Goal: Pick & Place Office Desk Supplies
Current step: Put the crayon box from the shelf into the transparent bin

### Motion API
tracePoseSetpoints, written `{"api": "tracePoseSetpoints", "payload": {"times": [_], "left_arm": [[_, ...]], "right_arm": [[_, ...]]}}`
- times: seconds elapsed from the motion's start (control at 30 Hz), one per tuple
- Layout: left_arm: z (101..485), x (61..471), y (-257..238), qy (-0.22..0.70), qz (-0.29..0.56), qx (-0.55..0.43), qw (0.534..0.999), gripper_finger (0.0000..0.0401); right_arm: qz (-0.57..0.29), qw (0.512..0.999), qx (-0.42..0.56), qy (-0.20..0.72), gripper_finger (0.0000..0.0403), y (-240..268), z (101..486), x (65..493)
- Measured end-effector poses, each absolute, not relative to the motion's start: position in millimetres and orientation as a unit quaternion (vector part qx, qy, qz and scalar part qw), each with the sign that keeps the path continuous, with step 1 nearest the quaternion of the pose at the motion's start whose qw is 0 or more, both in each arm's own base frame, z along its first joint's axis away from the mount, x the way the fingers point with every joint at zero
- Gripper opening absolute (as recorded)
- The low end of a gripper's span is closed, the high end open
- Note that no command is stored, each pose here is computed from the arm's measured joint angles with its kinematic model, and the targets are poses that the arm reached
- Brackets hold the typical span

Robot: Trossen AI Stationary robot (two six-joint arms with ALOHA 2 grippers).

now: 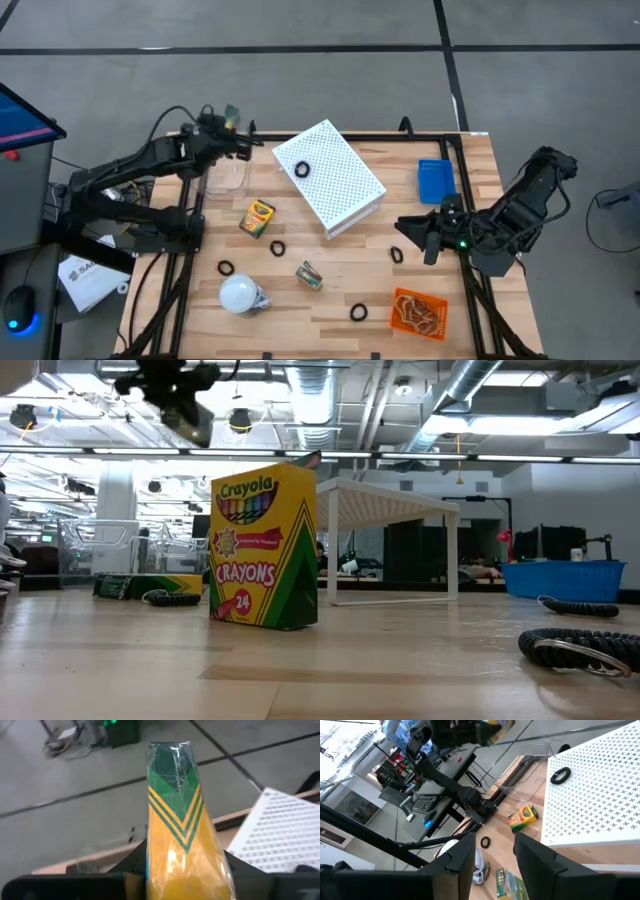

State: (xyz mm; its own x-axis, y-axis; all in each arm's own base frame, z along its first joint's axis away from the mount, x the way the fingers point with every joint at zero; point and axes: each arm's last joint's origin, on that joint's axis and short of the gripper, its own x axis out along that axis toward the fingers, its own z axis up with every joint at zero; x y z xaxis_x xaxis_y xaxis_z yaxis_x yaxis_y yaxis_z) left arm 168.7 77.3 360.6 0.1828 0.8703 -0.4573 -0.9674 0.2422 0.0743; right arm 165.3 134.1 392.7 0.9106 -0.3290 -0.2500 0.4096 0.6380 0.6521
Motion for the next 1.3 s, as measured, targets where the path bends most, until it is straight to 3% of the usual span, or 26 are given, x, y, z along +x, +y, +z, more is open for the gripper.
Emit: {"api": "tracePoseSetpoints", "payload": {"times": [0.63,1.0,1.3], "left_arm": [[198.9,132.5,96.2,0.251,0.691,-0.183,0.653,0.0093],[182.6,114.2,119.5,0.261,0.710,-0.199,0.623,0.0103],[183.3,113.5,121.8,0.256,0.713,-0.198,0.622,0.0193]], "right_arm": [[-0.206,0.889,0.407,0.049,0.0134,133.7,392.5,166.0],[-0.207,0.885,0.414,0.047,0.0134,133.3,392.5,166.3],[-0.207,0.883,0.418,0.046,0.0134,133.4,392.4,166.3]]}}
